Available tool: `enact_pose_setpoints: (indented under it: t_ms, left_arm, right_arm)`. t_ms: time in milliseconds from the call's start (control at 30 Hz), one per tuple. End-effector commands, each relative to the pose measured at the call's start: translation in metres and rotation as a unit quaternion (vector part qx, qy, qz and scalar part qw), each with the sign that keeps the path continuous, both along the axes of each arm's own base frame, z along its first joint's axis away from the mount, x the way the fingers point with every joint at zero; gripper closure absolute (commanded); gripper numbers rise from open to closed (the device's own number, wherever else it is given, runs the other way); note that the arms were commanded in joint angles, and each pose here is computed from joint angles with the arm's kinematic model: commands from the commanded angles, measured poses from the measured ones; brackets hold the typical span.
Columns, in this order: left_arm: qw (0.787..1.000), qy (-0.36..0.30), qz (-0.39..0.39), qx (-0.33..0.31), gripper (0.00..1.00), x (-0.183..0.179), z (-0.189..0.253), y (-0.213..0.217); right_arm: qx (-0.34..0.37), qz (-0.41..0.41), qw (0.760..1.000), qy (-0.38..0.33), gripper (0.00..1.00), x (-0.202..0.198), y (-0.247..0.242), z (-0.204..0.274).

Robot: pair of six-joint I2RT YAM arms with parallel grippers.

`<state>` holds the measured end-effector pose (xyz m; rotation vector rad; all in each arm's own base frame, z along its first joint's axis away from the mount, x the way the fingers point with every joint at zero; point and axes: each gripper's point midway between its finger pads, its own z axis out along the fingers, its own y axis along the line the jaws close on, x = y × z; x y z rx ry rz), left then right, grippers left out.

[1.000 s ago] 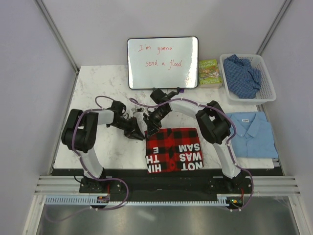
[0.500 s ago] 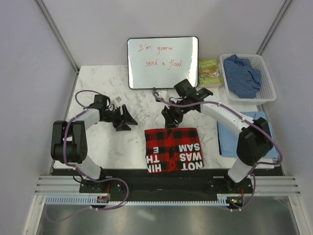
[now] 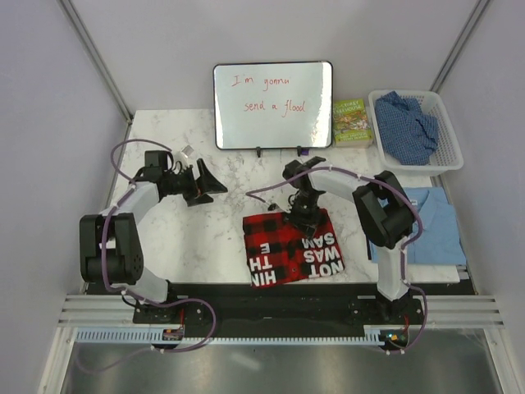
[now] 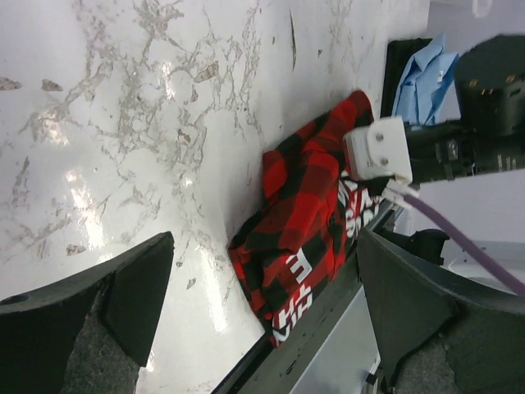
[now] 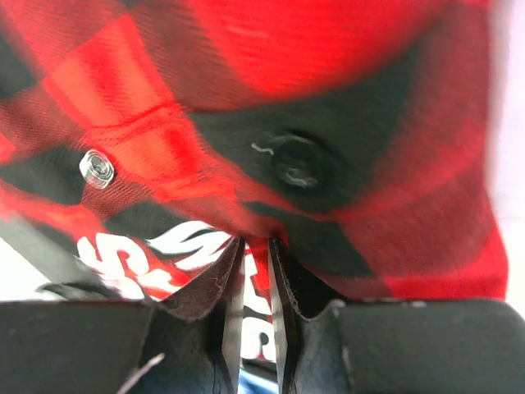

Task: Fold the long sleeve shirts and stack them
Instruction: Fold the shirt

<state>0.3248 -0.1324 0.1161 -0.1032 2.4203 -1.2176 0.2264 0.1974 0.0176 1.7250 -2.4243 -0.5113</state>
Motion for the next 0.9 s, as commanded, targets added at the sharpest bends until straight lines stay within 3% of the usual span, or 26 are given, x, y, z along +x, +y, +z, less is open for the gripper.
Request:
enact_pose_setpoints:
  t_ms: [0,67,100,167,233,367,500,667,867]
  left_arm:
    - [0.999,-0.032,0.005,-0.017,0.01,-0.008,0.019,0.005]
    - [0.999,-0.043,0.003,-0.014,0.01,-0.014,0.021,0.006]
    - [0.999,-0.046,0.001,-0.013,0.01,-0.016,0.022,0.006]
    - [0.999,-0.053,0.002,-0.011,0.01,-0.017,0.022,0.009]
    - [0.998,-0.063,0.008,-0.002,0.01,-0.014,0.023,0.014]
    - [0.995,-0.074,0.065,0.023,0.01,-0.001,0.023,0.034]
    - [0.979,-0.178,0.092,0.031,0.01,0.016,0.046,0.043]
    - [0.967,-0.214,0.123,0.056,0.01,0.032,0.073,0.065]
    - [0.978,-0.176,0.105,0.04,0.01,0.025,0.073,0.076]
  right_arm:
    - [-0.003,0.074,0.976,-0.207,0.74,0.136,0.029,-0.005]
    - [0.013,0.1,0.954,-0.283,0.73,0.178,0.052,0.015]
    - [0.021,0.157,0.936,-0.314,0.71,0.184,0.067,0.025]
    - [0.05,0.191,0.908,-0.369,0.68,0.19,0.087,0.055]
    - [0.089,0.196,0.895,-0.391,0.65,0.183,0.1,0.091]
    - [0.173,0.119,0.917,-0.34,0.59,0.151,0.121,0.13]
    - [0.236,0.055,0.938,-0.25,0.55,0.112,0.164,0.127]
    - [0.233,0.023,0.958,-0.164,0.54,0.094,0.199,0.076]
    - [0.178,0.057,0.977,-0.106,0.56,0.07,0.177,0.011]
